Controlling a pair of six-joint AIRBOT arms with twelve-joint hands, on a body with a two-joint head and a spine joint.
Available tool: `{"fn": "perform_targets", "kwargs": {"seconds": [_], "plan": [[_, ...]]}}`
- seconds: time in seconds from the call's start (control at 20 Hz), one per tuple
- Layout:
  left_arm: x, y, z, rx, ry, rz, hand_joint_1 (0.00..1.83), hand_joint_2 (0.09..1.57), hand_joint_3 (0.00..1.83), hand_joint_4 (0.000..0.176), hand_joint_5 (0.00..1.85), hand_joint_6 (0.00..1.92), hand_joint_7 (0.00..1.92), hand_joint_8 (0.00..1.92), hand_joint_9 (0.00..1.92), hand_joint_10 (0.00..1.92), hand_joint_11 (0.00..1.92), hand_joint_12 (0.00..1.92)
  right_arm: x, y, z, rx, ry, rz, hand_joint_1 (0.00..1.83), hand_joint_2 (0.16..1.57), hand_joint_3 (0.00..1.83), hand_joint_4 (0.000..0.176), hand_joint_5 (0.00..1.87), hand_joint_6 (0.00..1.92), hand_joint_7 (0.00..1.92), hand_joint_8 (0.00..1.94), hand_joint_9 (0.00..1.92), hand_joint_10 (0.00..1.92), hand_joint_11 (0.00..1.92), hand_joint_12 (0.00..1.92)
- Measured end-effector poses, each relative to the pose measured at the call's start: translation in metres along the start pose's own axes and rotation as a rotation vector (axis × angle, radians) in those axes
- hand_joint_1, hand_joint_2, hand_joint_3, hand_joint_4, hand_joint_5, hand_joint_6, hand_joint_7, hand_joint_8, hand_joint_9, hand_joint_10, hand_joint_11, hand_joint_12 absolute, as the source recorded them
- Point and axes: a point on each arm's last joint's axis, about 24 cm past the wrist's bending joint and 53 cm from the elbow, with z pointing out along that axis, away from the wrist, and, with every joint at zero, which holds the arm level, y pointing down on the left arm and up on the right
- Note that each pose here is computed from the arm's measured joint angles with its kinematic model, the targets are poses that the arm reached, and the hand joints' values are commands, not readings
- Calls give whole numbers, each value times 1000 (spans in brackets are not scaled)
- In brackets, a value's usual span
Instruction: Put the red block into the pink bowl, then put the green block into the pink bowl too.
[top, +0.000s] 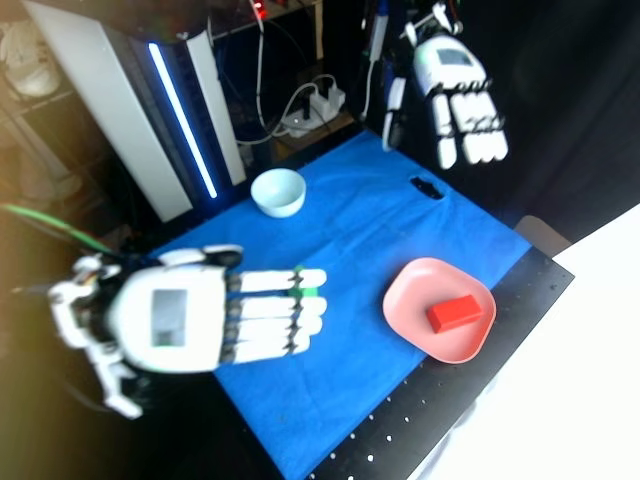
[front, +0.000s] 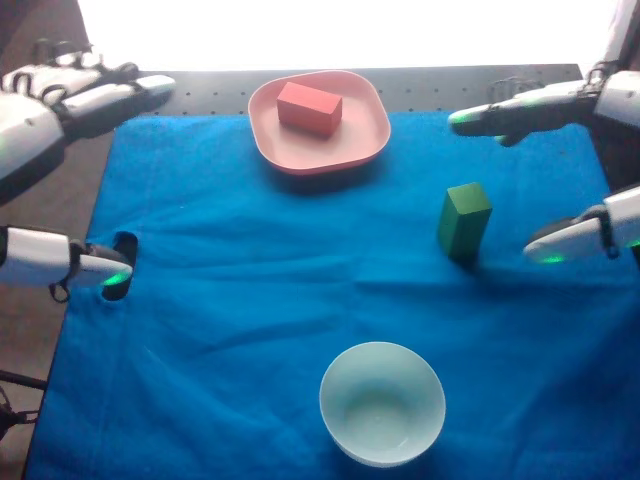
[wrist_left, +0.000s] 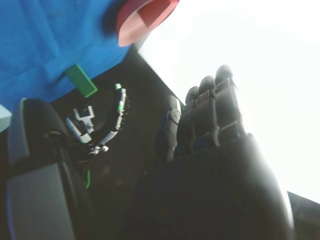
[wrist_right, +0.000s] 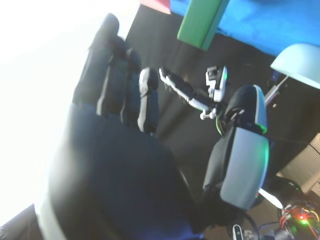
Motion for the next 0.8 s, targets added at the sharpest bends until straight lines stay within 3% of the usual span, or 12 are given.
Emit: {"fn": "perform_targets", "kwargs": {"seconds": [0.1,0.15,0.2,0.3,0.35,0.4,0.45,0.5,0.55,0.6,0.75,0.8], "plan": [[-1,-3,1,9,-13,-8,863,850,0,90,119,8,17,5,0,0,34,17,7,0,7,-1,17,-5,867,839,0,48,413,10,413,2,422,4,308,662],[0,-6,2,18,-15,-7,896,848,0,95,123,9,16,4,0,0,29,16,8,0,10,0,24,-14,896,840,0,19,431,1,419,0,424,1,293,693],[1,-8,2,24,-15,-5,894,857,0,87,120,5,17,3,0,0,50,29,9,3,15,-4,33,-32,918,838,0,0,461,9,470,17,485,22,304,712],[0,-9,2,26,-17,-4,894,858,0,87,123,5,22,5,0,0,58,35,8,4,20,-6,32,-37,916,834,0,0,466,2,487,4,505,10,297,737],[-1,-8,2,24,-20,-7,918,859,0,84,130,7,30,7,0,0,56,37,10,3,23,-4,38,-41,930,838,0,6,466,1,490,1,522,4,265,871],[-1,-7,2,21,-21,-10,929,857,0,85,134,6,37,6,0,0,56,45,16,1,26,5,59,-56,934,860,1,34,479,0,507,1,535,5,214,1015],[-1,-7,2,21,-21,-10,937,861,0,77,134,5,31,3,0,0,41,42,20,2,29,4,71,-62,942,859,0,20,521,3,584,8,596,16,181,1096],[-1,-7,2,20,-21,-11,946,858,0,82,134,4,28,1,0,0,32,41,22,2,33,3,77,-68,878,873,3,50,537,3,672,17,687,42,221,1196],[-1,-7,2,21,-21,-11,948,857,0,84,135,4,26,0,0,0,30,42,21,2,36,1,72,-69,900,878,2,24,582,7,751,21,760,62,248,1269],[-1,-8,2,22,-20,-11,951,862,0,74,130,1,19,0,0,0,23,42,17,0,38,10,64,-74,914,905,3,16,634,6,802,15,793,62,247,1274],[2,-9,2,25,-18,-18,940,866,2,56,127,0,24,2,0,0,25,58,12,-4,42,28,57,-89,993,920,1,31,761,16,947,40,946,144,457,1379],[2,-9,2,25,-17,-17,933,865,0,59,128,0,26,1,0,0,4,137,13,-5,42,33,62,-95,1013,926,1,25,794,10,992,28,912,322,482,1424]]}}
